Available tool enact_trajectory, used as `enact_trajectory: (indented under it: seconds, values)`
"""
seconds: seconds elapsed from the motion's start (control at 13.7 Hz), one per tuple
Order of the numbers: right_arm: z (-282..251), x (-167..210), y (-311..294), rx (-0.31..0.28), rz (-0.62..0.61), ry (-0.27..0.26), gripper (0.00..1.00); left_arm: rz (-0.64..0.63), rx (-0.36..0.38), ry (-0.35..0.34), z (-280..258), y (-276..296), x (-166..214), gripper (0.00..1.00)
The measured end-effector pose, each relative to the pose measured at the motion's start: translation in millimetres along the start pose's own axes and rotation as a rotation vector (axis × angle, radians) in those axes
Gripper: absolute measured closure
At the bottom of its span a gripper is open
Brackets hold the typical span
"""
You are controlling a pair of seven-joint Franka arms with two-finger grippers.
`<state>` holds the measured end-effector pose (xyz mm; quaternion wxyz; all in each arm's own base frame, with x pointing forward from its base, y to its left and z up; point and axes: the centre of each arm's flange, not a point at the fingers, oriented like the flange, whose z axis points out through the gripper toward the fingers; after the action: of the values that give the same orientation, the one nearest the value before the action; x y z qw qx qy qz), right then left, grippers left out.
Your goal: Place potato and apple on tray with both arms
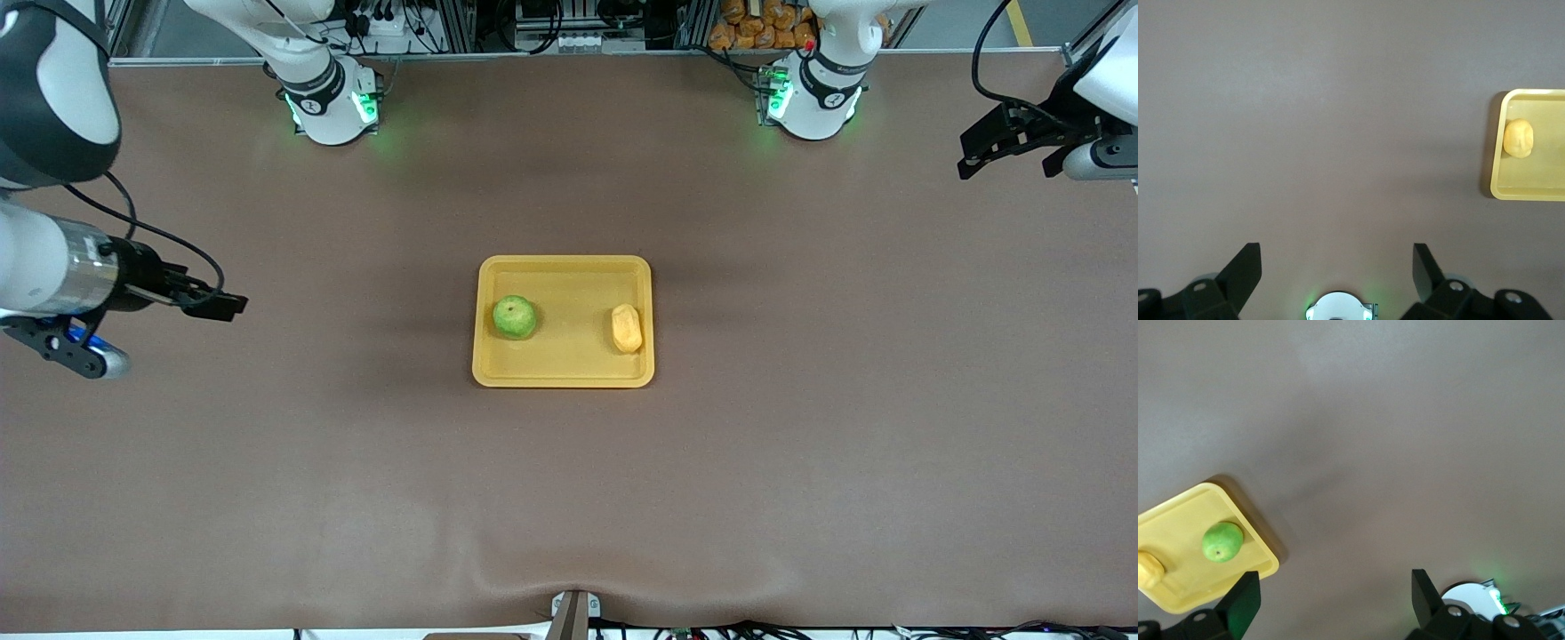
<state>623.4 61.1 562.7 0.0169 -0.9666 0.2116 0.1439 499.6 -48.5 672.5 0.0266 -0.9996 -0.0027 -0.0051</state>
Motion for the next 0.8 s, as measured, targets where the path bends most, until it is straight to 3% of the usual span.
enact_trajectory:
  seconds: [0.51, 0.8]
  values:
    - [-41, -26, 48, -0.007, -0.187, 0.064, 0.00, -0.003, -0.001, 0.001, -1, -2, 0, 0.00]
    - [-52, -37, 72, -0.012, -0.272, 0.082, 0.00, 0.000, -0.046, -0.004, 0, 3, 0, 0.00]
